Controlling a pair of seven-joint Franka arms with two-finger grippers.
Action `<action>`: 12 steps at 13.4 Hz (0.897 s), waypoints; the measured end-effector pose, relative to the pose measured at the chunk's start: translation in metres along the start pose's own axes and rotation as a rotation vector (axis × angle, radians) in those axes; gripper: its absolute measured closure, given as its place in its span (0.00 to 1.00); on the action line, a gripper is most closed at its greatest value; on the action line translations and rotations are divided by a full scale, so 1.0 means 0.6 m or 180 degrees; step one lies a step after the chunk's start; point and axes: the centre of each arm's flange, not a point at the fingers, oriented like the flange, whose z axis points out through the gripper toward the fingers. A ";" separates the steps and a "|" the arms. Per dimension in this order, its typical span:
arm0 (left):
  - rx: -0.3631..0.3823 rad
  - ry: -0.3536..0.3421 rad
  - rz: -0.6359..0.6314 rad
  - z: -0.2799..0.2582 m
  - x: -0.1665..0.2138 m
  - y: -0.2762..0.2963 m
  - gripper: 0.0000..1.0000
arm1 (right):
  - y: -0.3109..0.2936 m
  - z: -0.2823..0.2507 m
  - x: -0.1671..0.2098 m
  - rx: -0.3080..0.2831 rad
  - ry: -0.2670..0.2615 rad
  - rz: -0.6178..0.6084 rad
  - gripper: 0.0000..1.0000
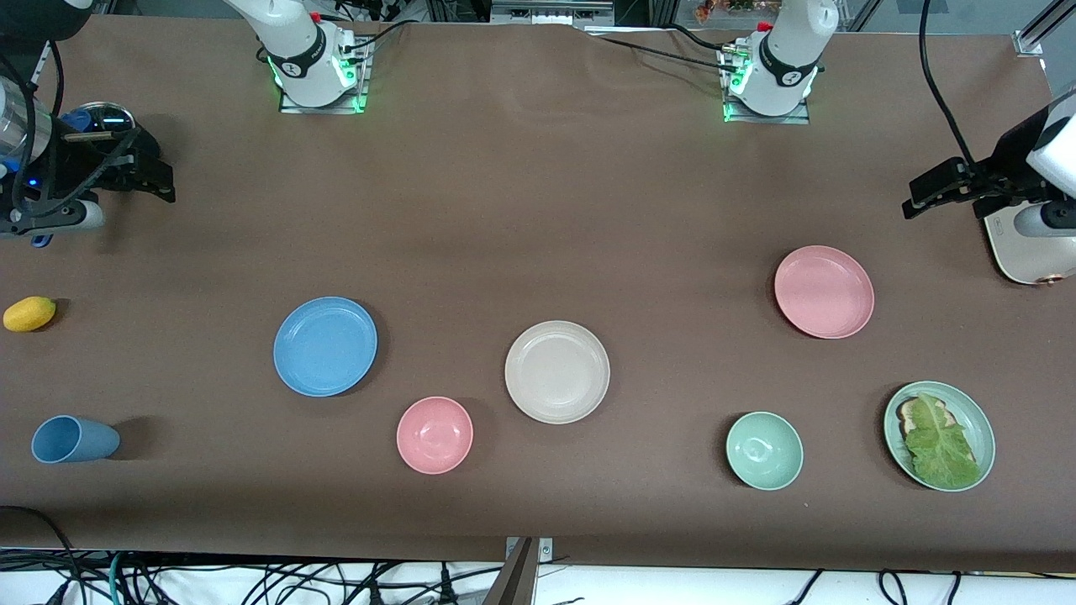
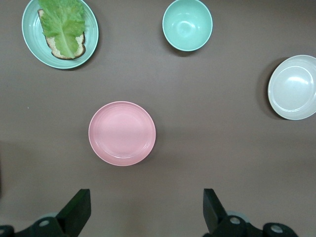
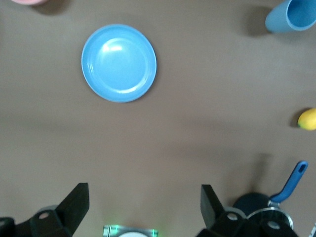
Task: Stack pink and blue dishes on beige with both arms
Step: 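Move the left gripper down toward the rim of the pink plate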
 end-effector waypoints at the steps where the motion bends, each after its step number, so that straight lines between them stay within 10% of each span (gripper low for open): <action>1: 0.0006 -0.0054 0.0005 0.016 0.009 0.002 0.00 | -0.006 -0.004 0.005 -0.0008 0.0074 -0.0022 0.00; 12: 0.0058 -0.0560 -0.0143 0.205 0.130 -0.035 0.00 | -0.097 0.006 0.045 -0.0037 0.0314 -0.0317 0.00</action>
